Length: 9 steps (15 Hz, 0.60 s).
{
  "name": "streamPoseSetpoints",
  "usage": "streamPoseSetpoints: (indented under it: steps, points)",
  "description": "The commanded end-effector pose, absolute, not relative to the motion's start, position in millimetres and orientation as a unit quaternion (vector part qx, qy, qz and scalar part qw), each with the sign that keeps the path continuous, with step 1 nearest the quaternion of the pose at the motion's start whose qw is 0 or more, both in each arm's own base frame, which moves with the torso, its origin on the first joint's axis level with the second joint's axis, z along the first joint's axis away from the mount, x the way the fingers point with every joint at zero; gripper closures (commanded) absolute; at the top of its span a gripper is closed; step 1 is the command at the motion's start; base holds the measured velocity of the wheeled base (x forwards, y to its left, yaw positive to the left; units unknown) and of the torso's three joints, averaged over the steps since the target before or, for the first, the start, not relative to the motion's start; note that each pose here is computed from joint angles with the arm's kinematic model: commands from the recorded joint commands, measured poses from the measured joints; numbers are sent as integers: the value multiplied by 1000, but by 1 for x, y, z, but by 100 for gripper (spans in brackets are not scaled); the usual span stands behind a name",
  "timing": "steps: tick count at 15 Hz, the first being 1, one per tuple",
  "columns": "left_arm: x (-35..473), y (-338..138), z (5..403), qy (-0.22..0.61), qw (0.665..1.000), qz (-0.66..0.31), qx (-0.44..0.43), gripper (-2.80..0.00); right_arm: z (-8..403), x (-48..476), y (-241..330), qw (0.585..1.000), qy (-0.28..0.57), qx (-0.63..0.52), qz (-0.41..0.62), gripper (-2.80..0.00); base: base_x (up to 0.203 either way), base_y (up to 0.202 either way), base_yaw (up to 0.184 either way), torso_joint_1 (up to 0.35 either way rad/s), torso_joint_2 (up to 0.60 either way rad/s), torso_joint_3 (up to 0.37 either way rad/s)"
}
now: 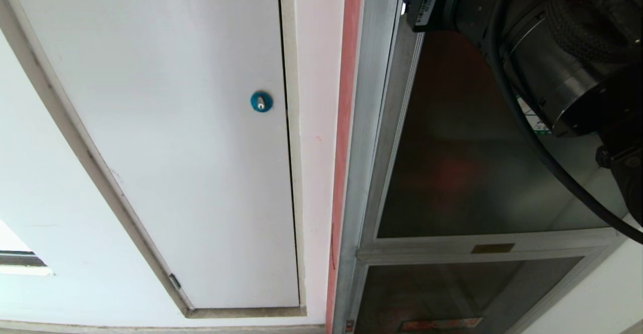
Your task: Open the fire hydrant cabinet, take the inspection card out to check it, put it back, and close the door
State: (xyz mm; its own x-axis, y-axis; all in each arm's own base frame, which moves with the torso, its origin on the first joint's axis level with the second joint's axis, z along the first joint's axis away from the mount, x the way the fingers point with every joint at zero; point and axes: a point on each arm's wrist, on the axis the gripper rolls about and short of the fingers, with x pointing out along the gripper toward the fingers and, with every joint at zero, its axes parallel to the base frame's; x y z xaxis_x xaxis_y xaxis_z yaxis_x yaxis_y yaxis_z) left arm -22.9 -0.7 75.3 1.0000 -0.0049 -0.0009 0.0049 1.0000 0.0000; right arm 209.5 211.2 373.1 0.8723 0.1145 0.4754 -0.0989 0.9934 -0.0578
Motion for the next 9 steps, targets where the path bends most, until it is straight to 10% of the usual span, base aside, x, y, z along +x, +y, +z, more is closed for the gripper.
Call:
streamPoseSetpoints:
  steps: [1,9]
  points:
    - [-23,-1,75,1,1000,-2,0,0,373,211,213,967,-248,-15,53,0,0,0,0,0,0,0]
    - [-23,-1,75,1,1000,-2,0,0,373,217,218,970,-237,-27,56,0,0,0,0,0,0,0]
